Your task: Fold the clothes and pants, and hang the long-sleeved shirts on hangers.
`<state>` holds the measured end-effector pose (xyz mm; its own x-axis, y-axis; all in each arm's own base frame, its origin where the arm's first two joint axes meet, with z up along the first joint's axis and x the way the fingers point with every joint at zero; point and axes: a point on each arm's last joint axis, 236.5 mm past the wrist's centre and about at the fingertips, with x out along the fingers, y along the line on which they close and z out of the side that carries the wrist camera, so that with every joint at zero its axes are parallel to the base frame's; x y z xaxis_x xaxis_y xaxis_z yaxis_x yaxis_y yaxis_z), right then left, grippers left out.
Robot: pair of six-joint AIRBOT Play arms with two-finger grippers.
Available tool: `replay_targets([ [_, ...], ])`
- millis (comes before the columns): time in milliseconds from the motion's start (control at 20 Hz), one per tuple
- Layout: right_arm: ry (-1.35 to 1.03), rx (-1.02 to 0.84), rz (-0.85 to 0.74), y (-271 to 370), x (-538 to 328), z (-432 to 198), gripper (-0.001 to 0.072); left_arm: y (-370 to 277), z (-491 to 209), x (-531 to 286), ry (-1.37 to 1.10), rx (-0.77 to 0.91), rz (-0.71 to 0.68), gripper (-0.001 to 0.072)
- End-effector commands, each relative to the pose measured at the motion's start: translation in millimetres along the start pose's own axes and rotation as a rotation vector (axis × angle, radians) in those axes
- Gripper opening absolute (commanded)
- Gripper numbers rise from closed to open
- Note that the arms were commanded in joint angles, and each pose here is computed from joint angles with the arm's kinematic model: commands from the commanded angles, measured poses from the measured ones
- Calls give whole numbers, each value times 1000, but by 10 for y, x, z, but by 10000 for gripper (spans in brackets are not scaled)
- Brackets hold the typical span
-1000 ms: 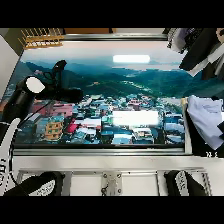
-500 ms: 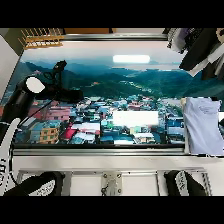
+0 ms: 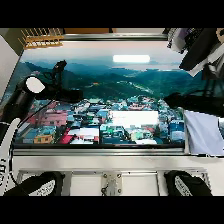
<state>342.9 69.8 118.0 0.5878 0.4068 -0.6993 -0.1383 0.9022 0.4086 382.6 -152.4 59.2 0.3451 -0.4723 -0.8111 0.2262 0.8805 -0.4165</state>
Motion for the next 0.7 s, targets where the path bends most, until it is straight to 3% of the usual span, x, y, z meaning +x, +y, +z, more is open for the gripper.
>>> replay_targets([
  [0, 93, -87, 107, 466, 332, -207, 151, 2, -1, 0, 0, 1, 1, 8],
  [50, 108, -89, 112, 480, 373, -236, 21, 1, -1, 0, 0, 0, 1, 7],
  [650, 132, -83, 113, 466, 422, -280, 21, 2, 0, 0, 0, 0, 1, 8],
])
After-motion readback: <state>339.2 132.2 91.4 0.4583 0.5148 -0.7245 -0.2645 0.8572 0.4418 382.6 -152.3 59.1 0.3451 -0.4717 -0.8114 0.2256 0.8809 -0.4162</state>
